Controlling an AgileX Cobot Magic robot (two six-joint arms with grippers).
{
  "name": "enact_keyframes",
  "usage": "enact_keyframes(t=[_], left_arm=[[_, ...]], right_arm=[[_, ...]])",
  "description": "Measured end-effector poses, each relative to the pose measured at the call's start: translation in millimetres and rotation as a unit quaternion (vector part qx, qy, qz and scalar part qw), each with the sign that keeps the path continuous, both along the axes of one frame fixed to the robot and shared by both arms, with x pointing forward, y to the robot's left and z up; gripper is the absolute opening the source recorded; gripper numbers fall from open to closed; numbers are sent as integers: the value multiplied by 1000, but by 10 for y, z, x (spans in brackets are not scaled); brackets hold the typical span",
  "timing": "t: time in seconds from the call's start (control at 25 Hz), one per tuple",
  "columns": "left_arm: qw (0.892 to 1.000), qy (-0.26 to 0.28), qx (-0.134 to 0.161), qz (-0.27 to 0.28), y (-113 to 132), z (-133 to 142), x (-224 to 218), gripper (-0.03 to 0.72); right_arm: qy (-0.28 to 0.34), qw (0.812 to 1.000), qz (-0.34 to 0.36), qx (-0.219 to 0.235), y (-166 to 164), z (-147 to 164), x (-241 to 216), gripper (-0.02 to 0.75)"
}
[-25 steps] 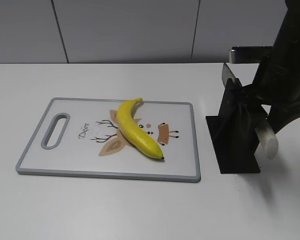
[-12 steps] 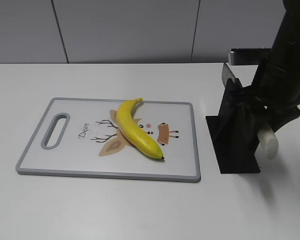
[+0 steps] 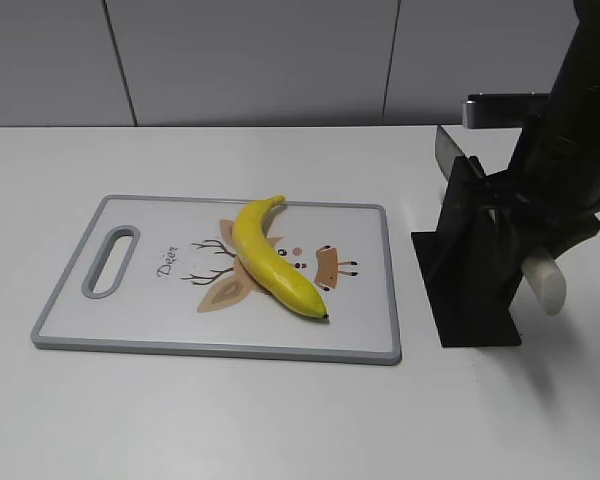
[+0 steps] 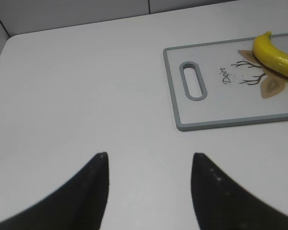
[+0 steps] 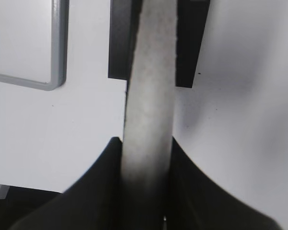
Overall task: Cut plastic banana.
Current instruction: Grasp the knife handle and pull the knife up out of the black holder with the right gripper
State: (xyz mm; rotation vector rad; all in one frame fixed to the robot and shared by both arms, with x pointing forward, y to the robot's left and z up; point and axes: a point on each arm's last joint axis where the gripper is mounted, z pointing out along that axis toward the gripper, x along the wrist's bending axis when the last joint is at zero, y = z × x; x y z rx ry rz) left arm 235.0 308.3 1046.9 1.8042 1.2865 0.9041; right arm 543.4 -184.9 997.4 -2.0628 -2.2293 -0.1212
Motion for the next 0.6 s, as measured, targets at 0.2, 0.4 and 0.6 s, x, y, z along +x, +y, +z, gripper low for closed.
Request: enact_keyframes(t=[0.2,0.4,0.6], left_arm=[[1000,0,0,0,0,0,0,537],[1000,0,0,0,0,0,0,537],[1000,0,0,0,0,0,0,536]], right_arm=[[-35,999,-7,4,-38,191,-71,188],[-109,994,-6,7,-115,616,-181,181],[-148,989,-5,11,-158,803,-265,181]])
